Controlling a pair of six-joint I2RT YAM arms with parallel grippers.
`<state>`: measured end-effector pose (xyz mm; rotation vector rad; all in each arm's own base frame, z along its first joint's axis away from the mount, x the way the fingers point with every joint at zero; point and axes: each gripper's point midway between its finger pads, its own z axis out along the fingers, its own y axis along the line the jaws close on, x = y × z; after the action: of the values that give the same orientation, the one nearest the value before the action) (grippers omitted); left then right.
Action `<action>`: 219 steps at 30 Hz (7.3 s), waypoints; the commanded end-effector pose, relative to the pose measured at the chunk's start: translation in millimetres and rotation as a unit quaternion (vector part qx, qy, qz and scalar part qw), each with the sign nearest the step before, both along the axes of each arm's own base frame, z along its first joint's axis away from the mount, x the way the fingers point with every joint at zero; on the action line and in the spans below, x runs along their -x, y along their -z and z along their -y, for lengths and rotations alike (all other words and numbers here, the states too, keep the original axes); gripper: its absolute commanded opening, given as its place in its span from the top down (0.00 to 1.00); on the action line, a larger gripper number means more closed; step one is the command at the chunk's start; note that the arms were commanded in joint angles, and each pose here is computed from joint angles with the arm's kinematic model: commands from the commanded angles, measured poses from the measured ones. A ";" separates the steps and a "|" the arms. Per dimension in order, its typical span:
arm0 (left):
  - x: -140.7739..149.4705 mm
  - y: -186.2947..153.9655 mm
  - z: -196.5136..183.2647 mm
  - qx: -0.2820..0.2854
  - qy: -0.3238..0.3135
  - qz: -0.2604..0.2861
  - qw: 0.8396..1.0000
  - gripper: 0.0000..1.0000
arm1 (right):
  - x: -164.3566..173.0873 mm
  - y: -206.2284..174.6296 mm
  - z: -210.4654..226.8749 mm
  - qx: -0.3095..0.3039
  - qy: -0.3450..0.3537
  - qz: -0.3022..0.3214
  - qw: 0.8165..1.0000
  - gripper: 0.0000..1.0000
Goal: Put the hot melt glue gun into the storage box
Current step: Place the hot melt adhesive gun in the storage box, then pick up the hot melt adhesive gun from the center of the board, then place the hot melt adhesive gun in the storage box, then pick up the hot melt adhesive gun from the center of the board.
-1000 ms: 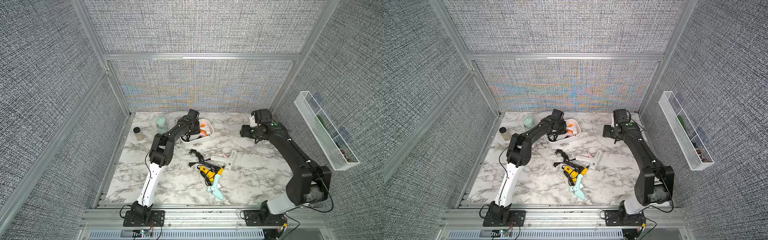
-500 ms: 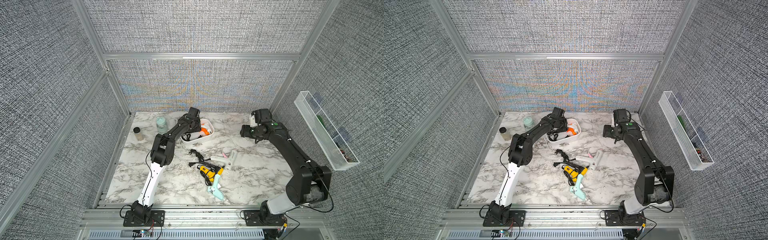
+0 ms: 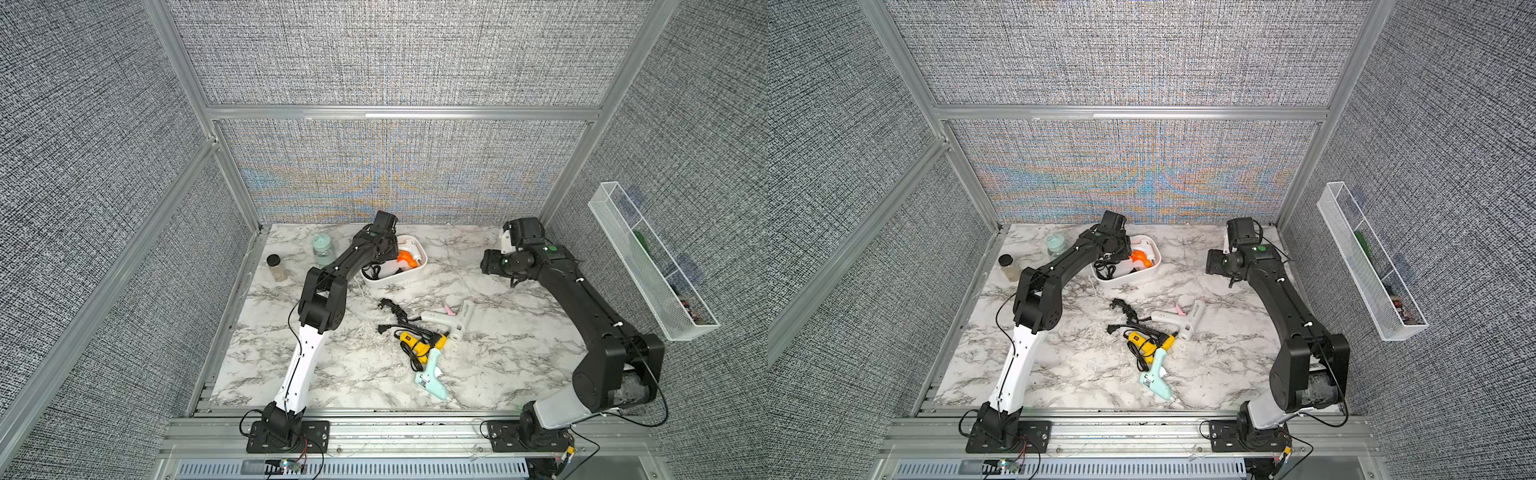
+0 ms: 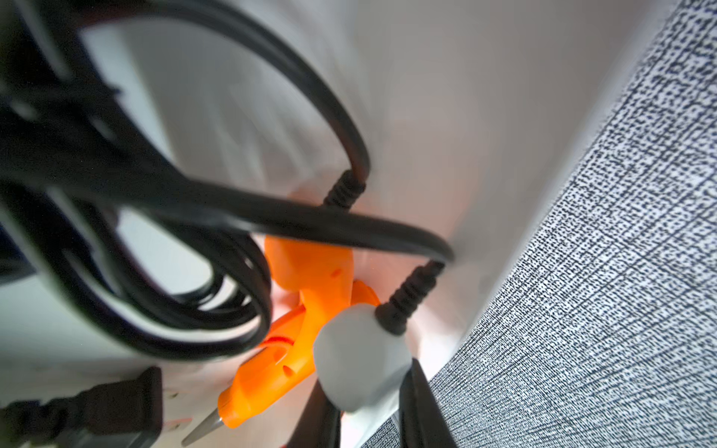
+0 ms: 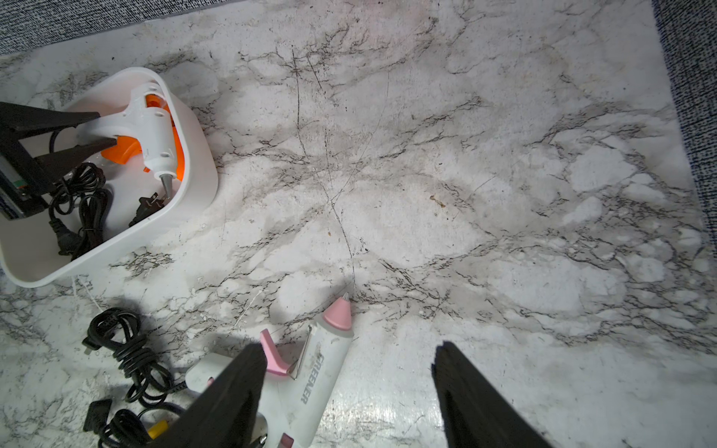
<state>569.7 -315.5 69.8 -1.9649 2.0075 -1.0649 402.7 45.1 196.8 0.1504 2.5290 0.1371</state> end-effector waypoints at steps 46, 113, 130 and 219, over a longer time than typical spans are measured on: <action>164.2 -152.3 -168.9 -0.235 0.295 0.098 0.921 0.31 | 56.2 161.2 -65.4 -0.080 0.104 -0.188 0.973 0.15; 187.8 -133.4 -193.7 -0.239 0.314 0.083 0.915 0.32 | -192.9 35.5 -249.9 0.058 -0.242 0.142 0.958 0.90; 182.5 -133.4 -192.5 -0.238 0.317 0.083 0.914 0.32 | -170.4 109.4 -211.7 0.107 -0.205 0.034 0.972 0.90; 385.7 9.3 69.0 -0.361 0.877 -0.012 0.316 0.44 | 2.9 -7.1 4.9 0.014 0.042 0.027 0.999 0.36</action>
<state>176.2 -384.8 62.9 1.3016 3.0234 0.1804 398.4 38.0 203.2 0.2407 2.4725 0.0578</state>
